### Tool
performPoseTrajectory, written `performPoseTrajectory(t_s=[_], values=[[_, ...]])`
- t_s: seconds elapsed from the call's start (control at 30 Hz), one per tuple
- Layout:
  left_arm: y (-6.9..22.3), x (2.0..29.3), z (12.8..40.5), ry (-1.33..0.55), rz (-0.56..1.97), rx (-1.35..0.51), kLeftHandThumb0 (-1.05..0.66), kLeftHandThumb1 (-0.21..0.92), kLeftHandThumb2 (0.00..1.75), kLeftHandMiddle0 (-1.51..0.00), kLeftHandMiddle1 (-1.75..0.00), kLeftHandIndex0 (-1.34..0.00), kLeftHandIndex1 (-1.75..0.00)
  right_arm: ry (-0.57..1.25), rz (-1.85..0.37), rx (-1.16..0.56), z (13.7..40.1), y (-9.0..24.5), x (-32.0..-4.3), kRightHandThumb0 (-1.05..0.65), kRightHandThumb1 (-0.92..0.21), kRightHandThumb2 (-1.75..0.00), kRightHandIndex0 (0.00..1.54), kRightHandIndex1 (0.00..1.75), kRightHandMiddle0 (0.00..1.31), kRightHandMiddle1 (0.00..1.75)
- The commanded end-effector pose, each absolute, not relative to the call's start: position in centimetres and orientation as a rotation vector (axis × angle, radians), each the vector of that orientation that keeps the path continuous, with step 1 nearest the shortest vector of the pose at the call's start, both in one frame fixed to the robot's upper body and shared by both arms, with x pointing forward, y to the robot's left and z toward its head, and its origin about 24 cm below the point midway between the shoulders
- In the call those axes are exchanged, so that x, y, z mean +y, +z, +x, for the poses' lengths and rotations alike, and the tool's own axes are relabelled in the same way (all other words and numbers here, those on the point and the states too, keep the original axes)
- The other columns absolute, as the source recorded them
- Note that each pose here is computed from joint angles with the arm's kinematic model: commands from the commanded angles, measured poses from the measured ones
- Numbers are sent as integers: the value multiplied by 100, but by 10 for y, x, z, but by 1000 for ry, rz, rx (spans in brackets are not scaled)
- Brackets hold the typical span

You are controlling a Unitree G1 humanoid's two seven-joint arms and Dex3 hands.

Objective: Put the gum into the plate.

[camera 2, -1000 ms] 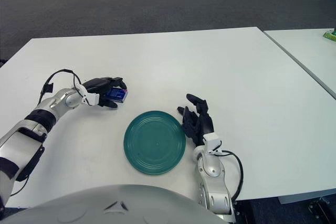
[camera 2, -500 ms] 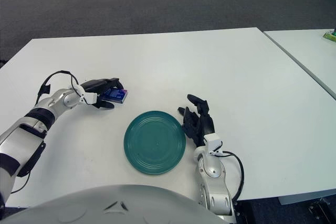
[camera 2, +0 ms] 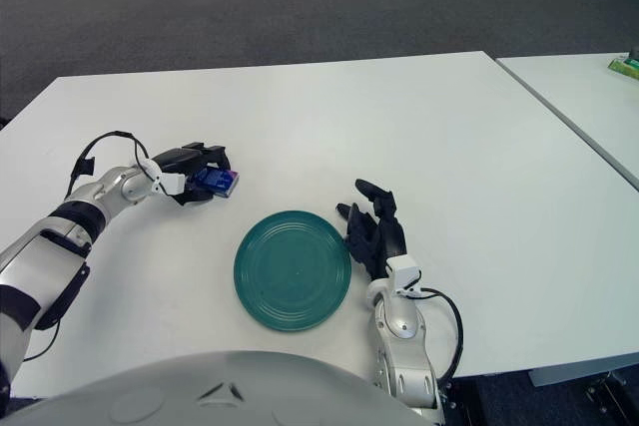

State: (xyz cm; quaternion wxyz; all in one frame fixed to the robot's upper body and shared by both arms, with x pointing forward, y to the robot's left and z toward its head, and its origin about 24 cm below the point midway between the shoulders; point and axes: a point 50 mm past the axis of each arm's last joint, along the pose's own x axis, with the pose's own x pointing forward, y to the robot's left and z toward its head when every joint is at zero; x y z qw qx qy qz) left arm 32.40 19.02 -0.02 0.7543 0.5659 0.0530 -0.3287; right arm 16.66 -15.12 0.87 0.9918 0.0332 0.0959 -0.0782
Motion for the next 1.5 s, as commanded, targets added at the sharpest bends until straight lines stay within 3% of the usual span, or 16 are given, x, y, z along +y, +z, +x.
performPoseTrajectory(t_s=[0.0,0.23,0.5,0.9,1.13,1.47], values=[[-34,213,297,-718,1274,287,-1,11,143,-85,-136,-64,-174,-182,79,314,154,-13,-154,-57,-92,-80,50,55,3,93],[-34,218,294,-637,1342,185,0,7,149,-90,-142,-61,-175,-183,102,307,153,-14,-154,-57,-92,-81,50,55,4,93],[-26,223,295,-612,1374,101,0,13,146,-84,-150,-54,-175,-179,110,301,153,-15,-155,-57,-92,-82,51,56,4,93],[54,227,325,-480,1270,-240,0,15,145,-78,-155,-55,-175,-175,116,302,151,-18,-158,-58,-92,-82,49,56,5,93],[94,208,318,-477,1176,-404,0,14,146,-79,-154,-56,-175,-163,109,309,152,-18,-159,-58,-92,-83,48,55,4,93],[119,183,302,-504,1095,-439,0,17,144,-78,-157,-51,-175,-154,100,304,154,-18,-158,-60,-92,-83,48,55,4,93]])
